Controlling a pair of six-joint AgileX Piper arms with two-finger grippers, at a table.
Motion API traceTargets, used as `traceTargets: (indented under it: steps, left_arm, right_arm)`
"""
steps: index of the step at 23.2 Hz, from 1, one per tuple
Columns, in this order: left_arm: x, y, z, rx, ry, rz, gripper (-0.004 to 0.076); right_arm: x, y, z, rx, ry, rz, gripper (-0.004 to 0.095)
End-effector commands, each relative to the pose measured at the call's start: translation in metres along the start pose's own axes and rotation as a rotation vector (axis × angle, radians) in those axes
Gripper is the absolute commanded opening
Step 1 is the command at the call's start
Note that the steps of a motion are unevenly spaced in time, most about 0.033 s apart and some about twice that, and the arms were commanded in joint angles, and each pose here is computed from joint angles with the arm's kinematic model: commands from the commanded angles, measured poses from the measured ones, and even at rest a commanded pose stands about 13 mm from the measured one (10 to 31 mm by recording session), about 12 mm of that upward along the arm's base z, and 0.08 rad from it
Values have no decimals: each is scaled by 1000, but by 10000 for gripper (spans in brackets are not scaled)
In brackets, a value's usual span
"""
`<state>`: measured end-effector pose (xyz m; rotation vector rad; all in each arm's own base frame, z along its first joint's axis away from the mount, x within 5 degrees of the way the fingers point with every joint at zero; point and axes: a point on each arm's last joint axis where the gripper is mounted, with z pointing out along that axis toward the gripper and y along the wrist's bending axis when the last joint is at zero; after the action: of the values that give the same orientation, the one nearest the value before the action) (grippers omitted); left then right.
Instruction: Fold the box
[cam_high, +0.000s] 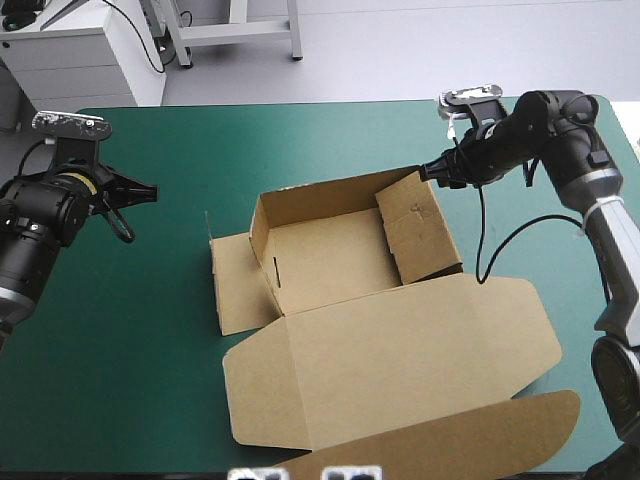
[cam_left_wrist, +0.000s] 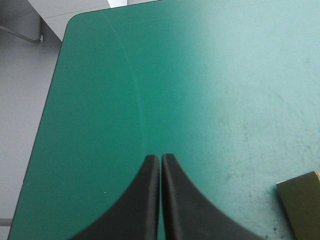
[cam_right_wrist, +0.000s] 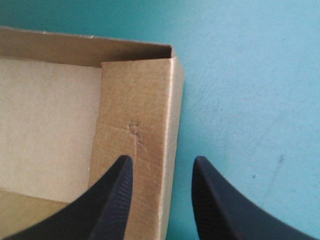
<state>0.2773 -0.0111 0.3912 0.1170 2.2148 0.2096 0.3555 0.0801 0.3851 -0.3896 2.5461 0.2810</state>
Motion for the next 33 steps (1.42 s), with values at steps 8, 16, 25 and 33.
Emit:
traceTargets:
  steps: [8,16,25,33]
  left_arm:
    - [-10,2,-16,20,-76,-22,-2]
    - [-8,2,-15,18,-51,-24,-2]
    - [-7,5,-14,54,-52,-113,-2]
    - [-4,49,-10,81,-92,-363,-2]
  right_arm:
    - [-2,-3,42,-89,121,-51,367]
    - [7,-8,110,-194,265,-22,349]
    - [5,-9,121,-194,255,55,-10]
    - [-13,-16,66,-236,30,160,-10]
